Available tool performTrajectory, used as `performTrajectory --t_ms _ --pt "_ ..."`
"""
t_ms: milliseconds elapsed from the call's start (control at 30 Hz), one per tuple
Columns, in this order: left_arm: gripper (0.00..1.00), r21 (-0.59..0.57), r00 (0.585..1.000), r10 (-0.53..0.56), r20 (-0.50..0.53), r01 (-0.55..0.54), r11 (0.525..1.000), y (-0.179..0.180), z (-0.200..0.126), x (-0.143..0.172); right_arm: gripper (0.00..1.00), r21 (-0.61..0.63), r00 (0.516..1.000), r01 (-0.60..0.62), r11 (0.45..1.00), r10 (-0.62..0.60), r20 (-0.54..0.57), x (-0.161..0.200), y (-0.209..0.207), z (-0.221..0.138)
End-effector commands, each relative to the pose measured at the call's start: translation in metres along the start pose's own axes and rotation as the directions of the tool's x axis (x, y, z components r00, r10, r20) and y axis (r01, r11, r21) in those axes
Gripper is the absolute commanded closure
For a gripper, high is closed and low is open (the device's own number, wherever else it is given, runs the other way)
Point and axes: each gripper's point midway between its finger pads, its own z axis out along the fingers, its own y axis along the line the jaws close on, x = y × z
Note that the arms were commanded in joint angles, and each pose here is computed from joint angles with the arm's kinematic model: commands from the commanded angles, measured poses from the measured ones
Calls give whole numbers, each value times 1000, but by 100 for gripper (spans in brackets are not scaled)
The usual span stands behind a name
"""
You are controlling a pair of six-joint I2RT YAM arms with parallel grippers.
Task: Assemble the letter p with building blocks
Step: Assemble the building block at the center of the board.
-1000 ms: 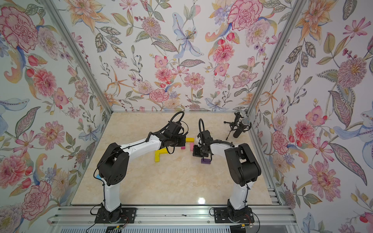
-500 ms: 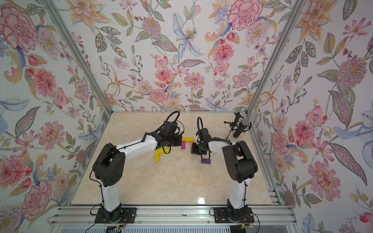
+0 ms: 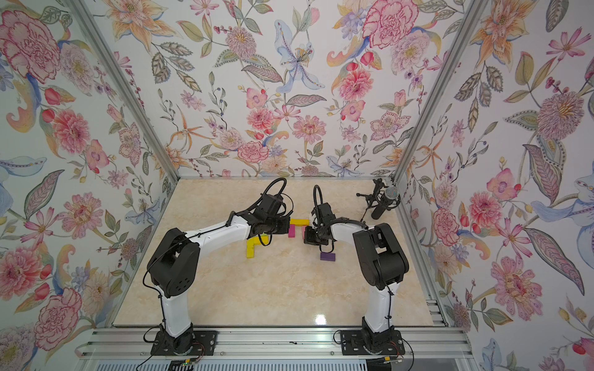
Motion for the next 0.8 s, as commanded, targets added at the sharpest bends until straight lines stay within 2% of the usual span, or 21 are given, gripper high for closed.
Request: performTrajectory --t_ms 0,767 --pt "100 4 1000 13 4 -13 1000 4 -3 0 100 44 998 -29 999 32 -48 11 -11 10" --pt "100 5 1000 25 -8 -25 1000 6 -3 6 100 38 998 -22 999 24 -52 11 -2 10"
